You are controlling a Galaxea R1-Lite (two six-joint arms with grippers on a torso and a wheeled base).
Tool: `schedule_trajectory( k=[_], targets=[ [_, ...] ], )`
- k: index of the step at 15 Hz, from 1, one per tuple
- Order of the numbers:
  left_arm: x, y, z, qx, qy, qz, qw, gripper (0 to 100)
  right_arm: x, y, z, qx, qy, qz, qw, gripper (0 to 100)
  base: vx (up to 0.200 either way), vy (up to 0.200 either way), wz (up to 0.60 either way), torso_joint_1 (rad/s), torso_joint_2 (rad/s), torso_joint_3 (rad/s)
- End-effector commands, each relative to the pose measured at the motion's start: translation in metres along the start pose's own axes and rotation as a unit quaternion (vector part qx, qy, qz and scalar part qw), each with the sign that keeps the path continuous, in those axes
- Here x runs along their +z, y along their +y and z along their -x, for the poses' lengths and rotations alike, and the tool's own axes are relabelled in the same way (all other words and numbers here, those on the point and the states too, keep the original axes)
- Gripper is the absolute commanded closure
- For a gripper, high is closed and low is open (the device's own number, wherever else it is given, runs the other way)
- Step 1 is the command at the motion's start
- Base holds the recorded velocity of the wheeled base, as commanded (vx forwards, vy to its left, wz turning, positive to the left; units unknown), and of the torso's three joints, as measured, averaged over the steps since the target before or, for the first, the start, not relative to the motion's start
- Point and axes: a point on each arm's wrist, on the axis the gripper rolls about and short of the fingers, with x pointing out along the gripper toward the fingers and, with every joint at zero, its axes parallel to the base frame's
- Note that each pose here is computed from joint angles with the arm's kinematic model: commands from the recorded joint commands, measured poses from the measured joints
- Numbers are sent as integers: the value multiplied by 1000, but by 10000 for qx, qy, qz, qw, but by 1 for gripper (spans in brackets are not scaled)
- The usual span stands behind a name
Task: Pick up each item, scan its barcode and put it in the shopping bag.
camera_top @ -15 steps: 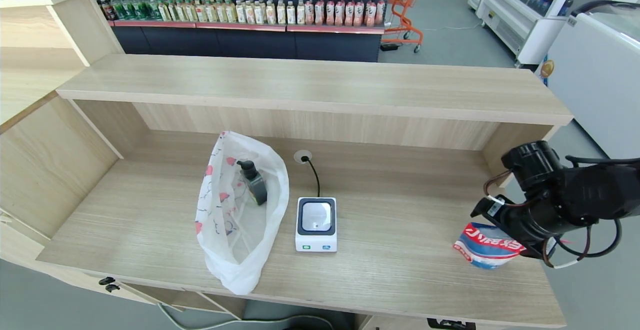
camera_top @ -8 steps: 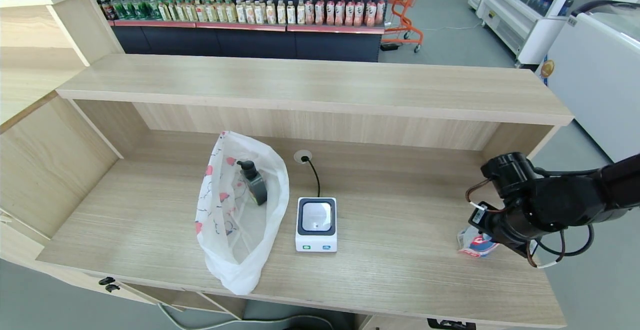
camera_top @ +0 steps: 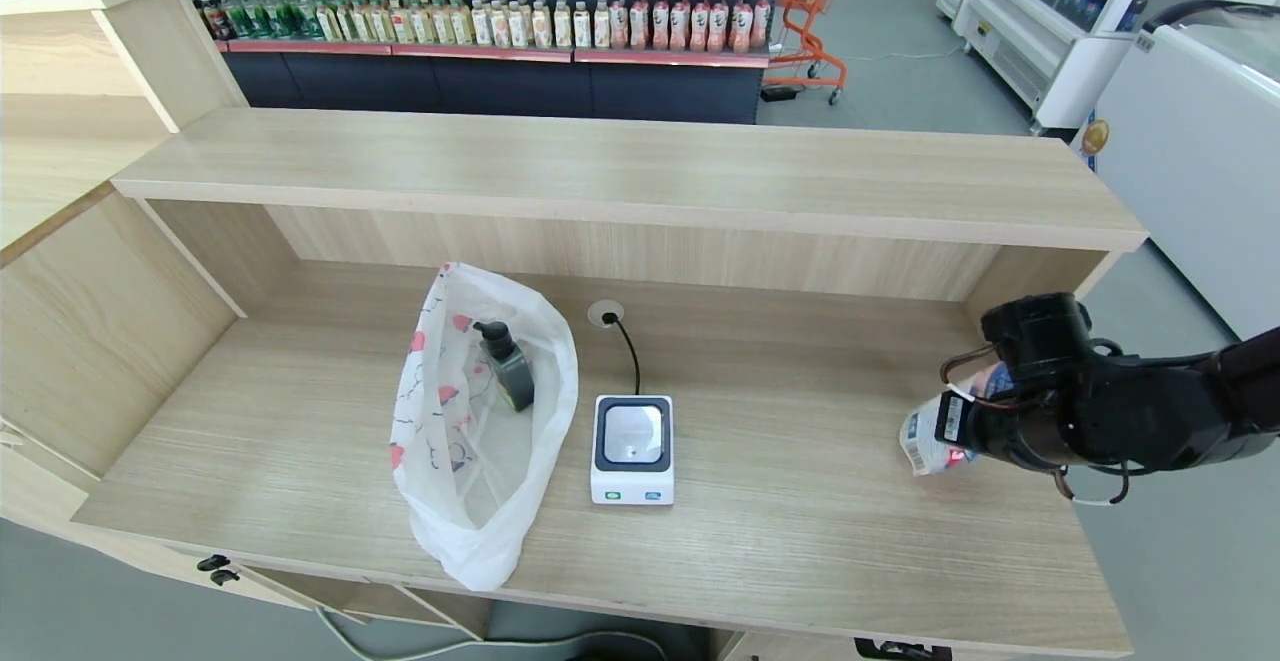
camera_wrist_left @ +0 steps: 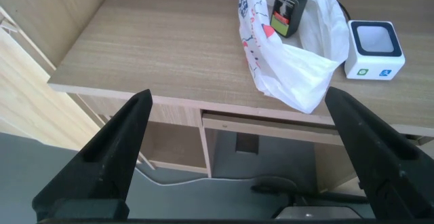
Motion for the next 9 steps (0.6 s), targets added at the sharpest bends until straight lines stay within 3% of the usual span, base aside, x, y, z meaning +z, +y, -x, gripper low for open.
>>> schedule_trajectory(
  k=[1, 2, 3, 4, 6, 8, 9],
  targets=[
    [0, 0, 0, 1, -2, 0, 10000, 0, 7, -5, 34, 900, -472, 656, 9927, 100, 0, 0, 0, 0, 0, 0],
    [0, 0, 0, 1, -2, 0, 10000, 0, 5, -15, 48, 1710, -661, 1417, 9728, 100, 0, 0, 0, 0, 0, 0],
    [0, 0, 0, 1, -2, 0, 10000, 0, 4, -29, 59, 2461, -868, 2217, 9395, 100, 0, 0, 0, 0, 0, 0],
    [0, 0, 0, 1, -2, 0, 10000, 0, 1, -41, 66, 3207, -1048, 2778, 8994, 100, 0, 0, 0, 0, 0, 0],
    [0, 0, 0, 1, -2, 0, 10000, 0, -3, -59, 78, 4632, -1622, 3495, 7981, 100, 0, 0, 0, 0, 0, 0],
    [0, 0, 0, 1, 6, 0, 10000, 0, -8, -62, 82, 5228, -2129, 3973, 7236, 100, 0, 0, 0, 0, 0, 0],
    [0, 0, 0, 1, -2, 0, 10000, 0, -10, -62, 83, 5380, -2287, 4106, 6998, 100, 0, 0, 0, 0, 0, 0]
  ],
)
